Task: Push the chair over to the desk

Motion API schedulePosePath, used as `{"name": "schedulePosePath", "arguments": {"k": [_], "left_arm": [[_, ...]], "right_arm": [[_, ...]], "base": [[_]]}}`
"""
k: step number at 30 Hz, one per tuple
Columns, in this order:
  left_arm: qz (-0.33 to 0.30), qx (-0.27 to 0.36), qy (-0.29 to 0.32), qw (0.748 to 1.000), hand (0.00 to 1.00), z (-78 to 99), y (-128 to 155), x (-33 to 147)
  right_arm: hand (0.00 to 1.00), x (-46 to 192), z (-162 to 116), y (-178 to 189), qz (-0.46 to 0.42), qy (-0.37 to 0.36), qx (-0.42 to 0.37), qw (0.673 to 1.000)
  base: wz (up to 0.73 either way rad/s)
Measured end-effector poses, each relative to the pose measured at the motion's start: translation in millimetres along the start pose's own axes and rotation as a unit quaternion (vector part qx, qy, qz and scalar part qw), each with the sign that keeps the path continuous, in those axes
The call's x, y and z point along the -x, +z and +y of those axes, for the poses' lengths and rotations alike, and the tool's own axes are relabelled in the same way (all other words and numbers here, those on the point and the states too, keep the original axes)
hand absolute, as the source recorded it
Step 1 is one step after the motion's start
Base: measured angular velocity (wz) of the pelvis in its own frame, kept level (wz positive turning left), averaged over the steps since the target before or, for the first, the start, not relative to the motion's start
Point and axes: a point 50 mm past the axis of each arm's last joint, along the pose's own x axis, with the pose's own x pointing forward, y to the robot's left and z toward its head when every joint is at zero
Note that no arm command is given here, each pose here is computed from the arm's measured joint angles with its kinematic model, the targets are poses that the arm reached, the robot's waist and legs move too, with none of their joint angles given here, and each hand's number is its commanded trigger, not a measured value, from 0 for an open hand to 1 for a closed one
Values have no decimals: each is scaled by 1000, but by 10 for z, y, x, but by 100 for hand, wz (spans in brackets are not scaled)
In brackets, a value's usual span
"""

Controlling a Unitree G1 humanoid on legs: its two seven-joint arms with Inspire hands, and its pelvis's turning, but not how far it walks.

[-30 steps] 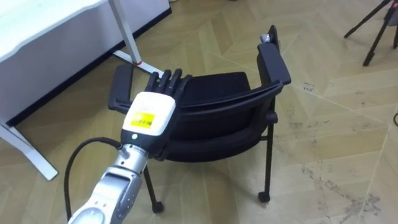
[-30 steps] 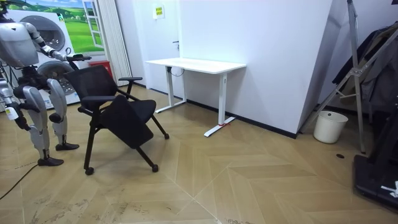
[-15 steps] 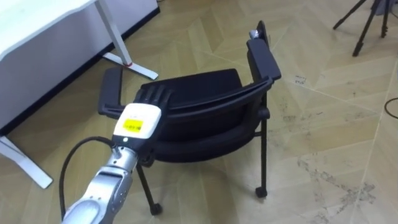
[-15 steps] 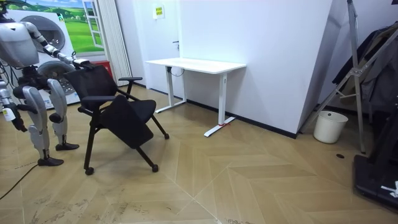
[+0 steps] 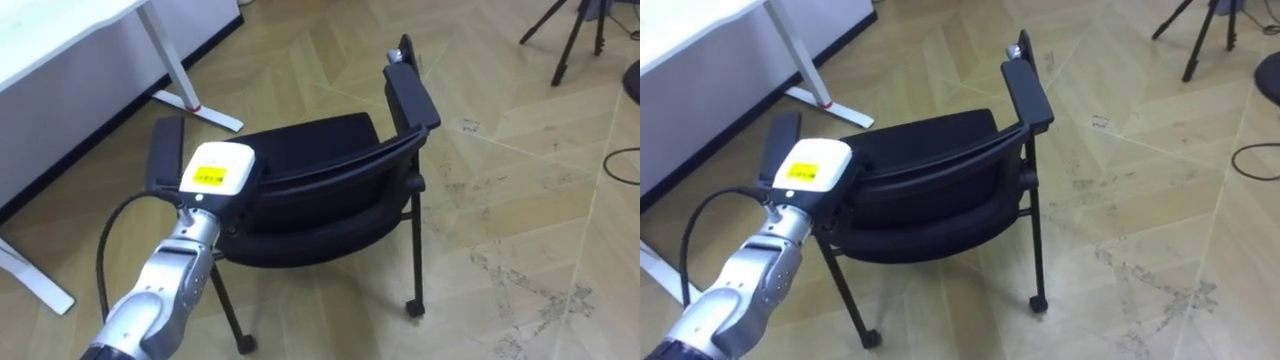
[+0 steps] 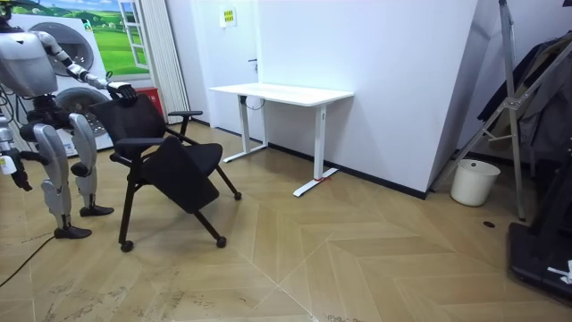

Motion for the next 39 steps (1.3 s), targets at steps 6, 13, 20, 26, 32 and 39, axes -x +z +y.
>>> {"name": "schedulePosePath", "arguments": {"k": [6,13,20,26,32,39], "left_arm": [[-16,3,6,1000,100,30,38,15],[-16,4,5,1000,100,26,35,15],[-19,5,5,1000,100,19,41,23],[-27,-5,6,1000,100,8,-11,52],[-29,-12,7,999,100,14,-46,61],[-36,-13,12,999,100,53,-129,81]], "right_arm": [[0,-6,-17,41,0,-2,-1,1000],[0,-7,-42,41,2,-5,-5,1000],[0,-8,-46,42,4,-5,-72,997],[0,-10,-128,159,-23,-24,-104,994],[0,26,-355,539,-103,-98,-32,989],[0,334,-650,1408,-285,-235,61,927]], "base": [[2],[0],[0],[-5],[-2],[-3]]}}
